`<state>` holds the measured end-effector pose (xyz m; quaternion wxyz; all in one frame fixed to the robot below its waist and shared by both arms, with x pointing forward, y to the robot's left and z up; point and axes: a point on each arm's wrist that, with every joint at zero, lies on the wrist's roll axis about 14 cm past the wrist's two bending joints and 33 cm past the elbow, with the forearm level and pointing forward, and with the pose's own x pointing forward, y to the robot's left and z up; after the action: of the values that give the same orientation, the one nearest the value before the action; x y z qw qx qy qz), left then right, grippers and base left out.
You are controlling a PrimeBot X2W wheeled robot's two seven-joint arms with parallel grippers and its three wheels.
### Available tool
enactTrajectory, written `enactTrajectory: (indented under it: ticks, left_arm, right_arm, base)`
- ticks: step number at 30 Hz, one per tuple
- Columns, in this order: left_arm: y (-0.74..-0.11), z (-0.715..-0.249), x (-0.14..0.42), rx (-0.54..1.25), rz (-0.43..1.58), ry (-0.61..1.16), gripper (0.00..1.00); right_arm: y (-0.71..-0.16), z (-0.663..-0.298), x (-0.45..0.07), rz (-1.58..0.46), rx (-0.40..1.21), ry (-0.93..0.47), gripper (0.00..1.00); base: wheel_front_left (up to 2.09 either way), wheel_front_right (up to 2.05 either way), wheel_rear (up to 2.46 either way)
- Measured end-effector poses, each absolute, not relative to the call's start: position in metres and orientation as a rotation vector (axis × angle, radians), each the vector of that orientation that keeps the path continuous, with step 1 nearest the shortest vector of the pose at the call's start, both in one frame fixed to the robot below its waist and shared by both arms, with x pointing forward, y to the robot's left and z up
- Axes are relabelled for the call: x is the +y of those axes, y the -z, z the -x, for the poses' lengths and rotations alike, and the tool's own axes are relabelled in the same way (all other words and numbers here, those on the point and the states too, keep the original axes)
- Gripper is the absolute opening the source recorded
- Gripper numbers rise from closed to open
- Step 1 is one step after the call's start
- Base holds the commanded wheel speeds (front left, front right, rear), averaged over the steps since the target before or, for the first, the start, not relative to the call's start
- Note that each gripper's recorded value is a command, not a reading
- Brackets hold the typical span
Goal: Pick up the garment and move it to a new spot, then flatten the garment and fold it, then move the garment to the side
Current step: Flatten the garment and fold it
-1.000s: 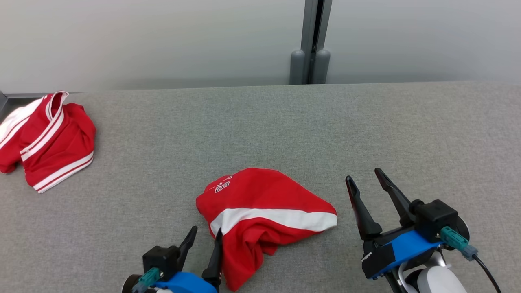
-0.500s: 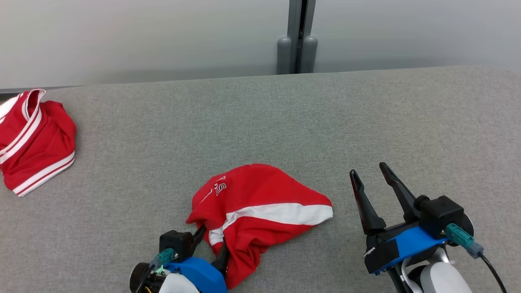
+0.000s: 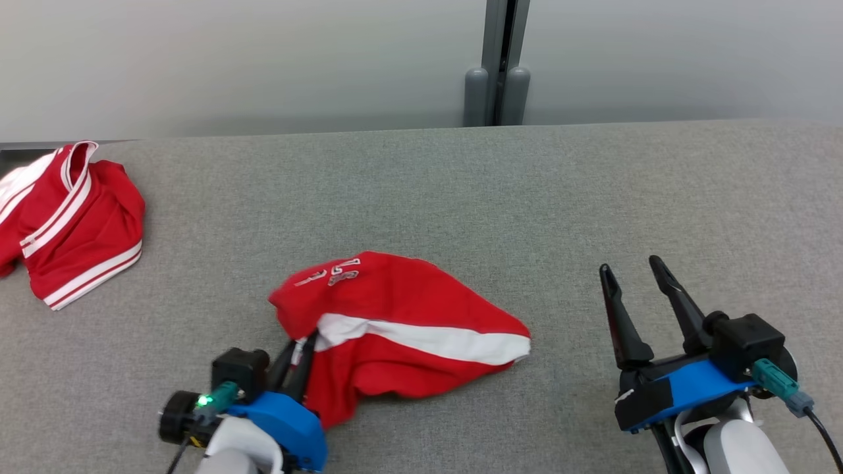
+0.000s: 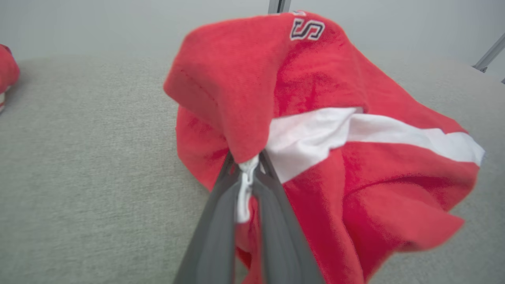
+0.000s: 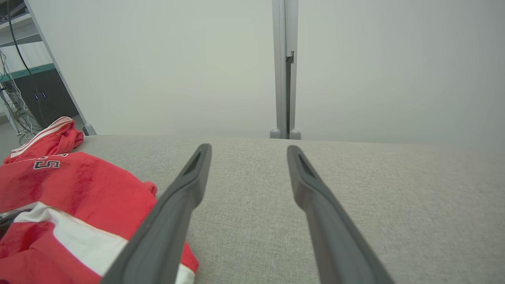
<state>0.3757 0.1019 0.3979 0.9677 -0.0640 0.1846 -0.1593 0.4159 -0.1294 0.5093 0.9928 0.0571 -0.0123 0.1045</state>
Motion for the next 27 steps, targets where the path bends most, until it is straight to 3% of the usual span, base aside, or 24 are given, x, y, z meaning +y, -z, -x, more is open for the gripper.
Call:
enactTrajectory:
  ticks: [7, 9, 11, 12, 19, 27]
  left_arm:
    - [-0.411, -0.382, 0.152, 0.351, -0.032, 0.246, 0.00]
    - [-0.409, -0.381, 0.159, 0.361, -0.056, 0.235, 0.23]
    - [-0.407, -0.381, 0.161, 0.367, -0.059, 0.227, 0.55]
    - [-0.406, -0.381, 0.161, 0.371, -0.060, 0.226, 0.98]
    - [-0.403, -0.382, 0.172, 0.353, -0.100, 0.174, 1.00]
    - [-0.434, -0.392, 0.196, 0.224, -0.086, 0.087, 1.00]
  right_arm:
    - [-0.501, -0.417, -0.144, -0.103, -0.008, -0.165, 1.00]
    - [-0.495, -0.417, -0.147, -0.096, 0.009, -0.157, 1.00]
    - [-0.487, -0.415, -0.147, -0.096, 0.031, -0.155, 1.00]
    - [-0.484, -0.414, -0.146, -0.097, 0.042, -0.159, 1.00]
    - [-0.463, -0.407, -0.130, -0.110, 0.107, -0.201, 1.00]
    - [-0.447, -0.401, -0.077, -0.111, 0.180, -0.360, 1.00]
  base:
    - [0.00, 0.00, 0.00]
    - [0.00, 0.00, 0.00]
    - [0.00, 0.00, 0.00]
    - [0.00, 0.00, 0.00]
    - [0.00, 0.00, 0.00]
    - [0.00, 0.00, 0.00]
